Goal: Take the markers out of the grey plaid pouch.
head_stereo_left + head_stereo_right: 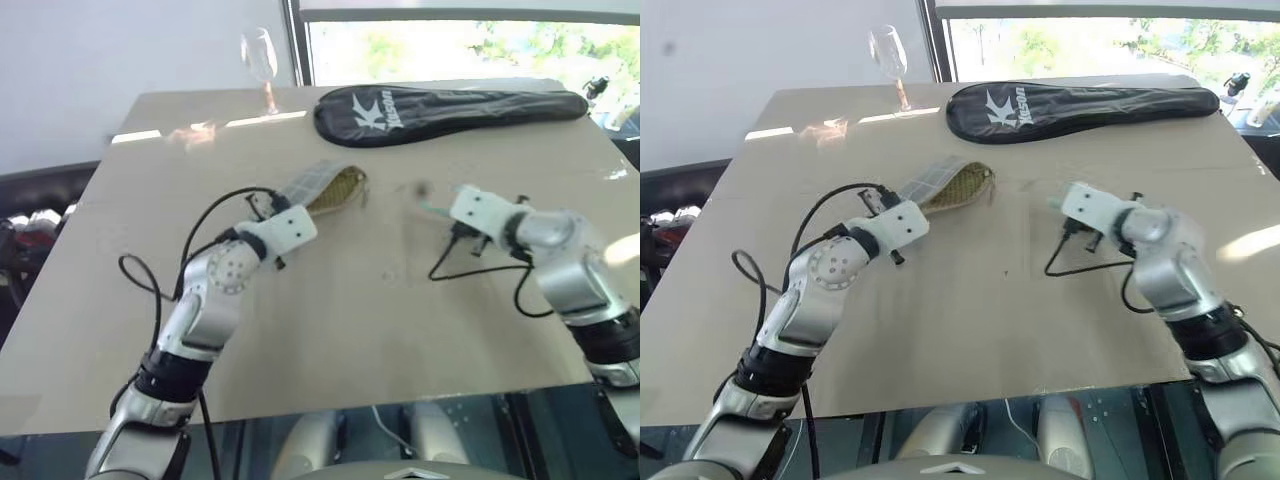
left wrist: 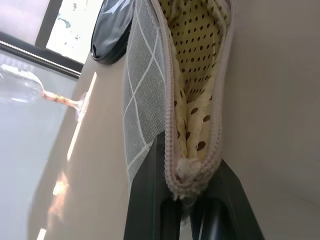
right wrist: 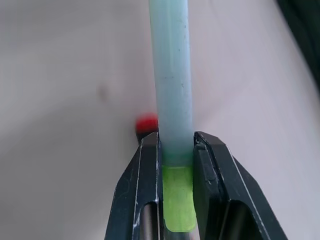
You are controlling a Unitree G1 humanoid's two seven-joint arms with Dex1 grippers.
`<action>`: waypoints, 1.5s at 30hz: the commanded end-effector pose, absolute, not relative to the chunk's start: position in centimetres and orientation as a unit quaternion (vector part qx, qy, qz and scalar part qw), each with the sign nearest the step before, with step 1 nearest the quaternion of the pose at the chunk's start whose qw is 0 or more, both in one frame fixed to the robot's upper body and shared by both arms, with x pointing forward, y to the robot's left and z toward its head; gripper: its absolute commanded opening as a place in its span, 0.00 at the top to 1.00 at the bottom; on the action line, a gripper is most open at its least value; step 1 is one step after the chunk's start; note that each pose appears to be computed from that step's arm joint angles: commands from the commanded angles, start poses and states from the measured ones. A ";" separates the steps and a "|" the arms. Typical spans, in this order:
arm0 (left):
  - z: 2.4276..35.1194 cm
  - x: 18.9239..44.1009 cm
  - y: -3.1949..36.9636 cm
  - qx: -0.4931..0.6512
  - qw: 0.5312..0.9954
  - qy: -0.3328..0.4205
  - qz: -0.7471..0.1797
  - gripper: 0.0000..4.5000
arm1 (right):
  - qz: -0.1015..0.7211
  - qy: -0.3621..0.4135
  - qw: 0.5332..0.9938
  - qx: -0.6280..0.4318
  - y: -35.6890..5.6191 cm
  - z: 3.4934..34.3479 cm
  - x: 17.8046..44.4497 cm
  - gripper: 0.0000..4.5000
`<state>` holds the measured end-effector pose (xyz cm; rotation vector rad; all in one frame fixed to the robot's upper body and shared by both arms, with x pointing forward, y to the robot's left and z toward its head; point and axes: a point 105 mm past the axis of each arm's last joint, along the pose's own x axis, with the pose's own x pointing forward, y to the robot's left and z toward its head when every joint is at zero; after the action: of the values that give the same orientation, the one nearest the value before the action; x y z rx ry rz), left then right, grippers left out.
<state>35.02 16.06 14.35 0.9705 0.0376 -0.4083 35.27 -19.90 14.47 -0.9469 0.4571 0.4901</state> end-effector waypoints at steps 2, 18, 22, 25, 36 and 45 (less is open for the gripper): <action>15.6 33.8 18.9 0.430 0.887 0.012 -0.166 1.00 | 0.187 0.226 0.875 -0.386 -23.1 16.3 33.8 0.94; 13.0 32.2 23.0 0.446 0.881 0.053 -0.146 1.00 | 0.051 0.263 0.898 -0.350 -30.0 16.2 33.6 0.41; 13.3 31.8 23.8 0.452 0.880 0.051 -0.135 0.64 | 0.113 0.261 0.898 -0.336 -28.5 16.0 32.5 0.17; 13.1 31.7 25.2 0.471 0.873 0.068 -0.108 0.60 | 0.111 0.271 0.889 -0.352 -29.3 16.5 31.8 0.17; 12.9 31.7 30.0 0.499 0.857 0.122 -0.020 0.60 | 0.103 0.279 0.892 -0.340 -30.9 17.3 30.7 0.17; 12.7 30.8 34.4 0.450 0.878 0.155 0.044 0.60 | 0.151 0.295 0.901 -0.281 -30.4 16.4 29.1 0.17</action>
<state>30.91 33.76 11.36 0.9557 0.3626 0.0574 29.31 -30.72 14.75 -0.5814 0.6649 0.3043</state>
